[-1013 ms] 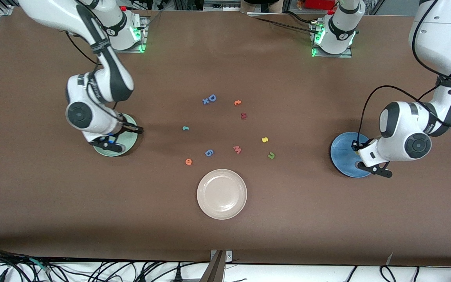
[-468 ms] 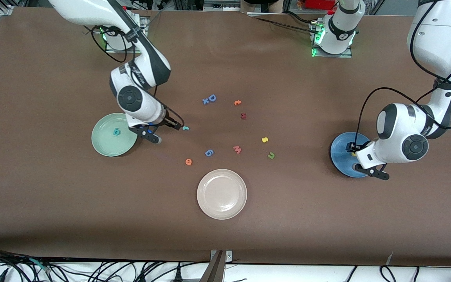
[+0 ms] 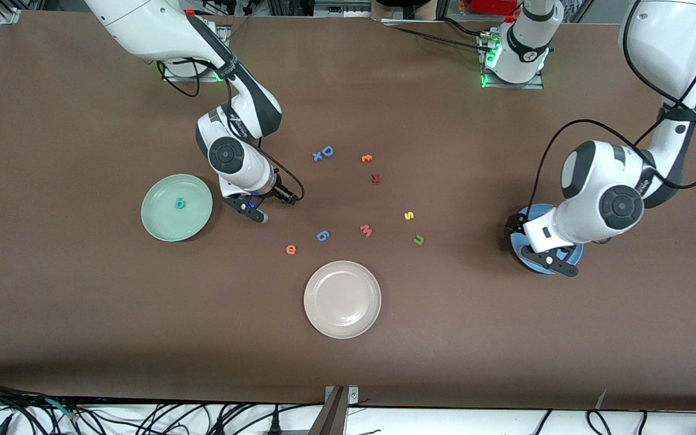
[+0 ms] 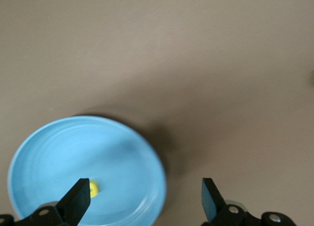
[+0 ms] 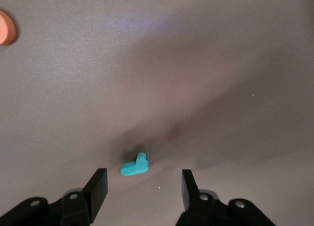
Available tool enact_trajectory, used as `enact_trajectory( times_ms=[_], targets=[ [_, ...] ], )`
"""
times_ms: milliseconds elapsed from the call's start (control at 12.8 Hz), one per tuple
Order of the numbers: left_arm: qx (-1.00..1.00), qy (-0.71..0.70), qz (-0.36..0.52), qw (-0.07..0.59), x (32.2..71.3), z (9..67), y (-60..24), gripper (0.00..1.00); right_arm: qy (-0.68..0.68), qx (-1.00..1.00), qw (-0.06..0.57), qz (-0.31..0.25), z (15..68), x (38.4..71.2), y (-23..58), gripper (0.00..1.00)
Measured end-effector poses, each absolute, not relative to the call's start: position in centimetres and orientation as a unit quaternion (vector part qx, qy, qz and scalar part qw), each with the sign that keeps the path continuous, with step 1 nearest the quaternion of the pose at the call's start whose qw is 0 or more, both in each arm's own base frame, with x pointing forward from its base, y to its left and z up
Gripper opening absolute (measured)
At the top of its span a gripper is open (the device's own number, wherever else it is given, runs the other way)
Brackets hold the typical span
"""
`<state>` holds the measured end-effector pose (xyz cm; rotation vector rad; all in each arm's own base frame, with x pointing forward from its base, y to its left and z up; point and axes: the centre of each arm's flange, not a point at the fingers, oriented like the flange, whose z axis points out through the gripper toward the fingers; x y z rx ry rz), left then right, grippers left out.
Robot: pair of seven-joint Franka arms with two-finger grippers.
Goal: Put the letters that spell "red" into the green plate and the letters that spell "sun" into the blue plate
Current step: 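Grasp the teal L letter with the right gripper while the left grasps green n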
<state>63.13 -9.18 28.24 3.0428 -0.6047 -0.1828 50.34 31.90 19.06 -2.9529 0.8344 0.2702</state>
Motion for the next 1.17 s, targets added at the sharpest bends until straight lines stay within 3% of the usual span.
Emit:
enact_trajectory(
  times_ms=[78, 546, 1169],
  targets=[
    [0.982, -0.183, -0.054, 0.018, 63.1, 28.7, -11.2, 1.00, 0.271, -0.958, 0.030, 0.089, 18.9, 50.3, 31.9, 0.66],
    [0.995, -0.091, -0.035, 0.027, 61.2, 26.6, -26.0, 1.00, 0.277, -0.957, 0.044, 0.081, 17.2, 50.5, 32.0, 0.66],
    [0.998, -0.062, 0.014, 0.007, 60.9, 19.2, -29.3, 1.00, 0.280, -0.956, 0.044, 0.082, 16.9, 50.5, 32.0, 0.61]
  ],
)
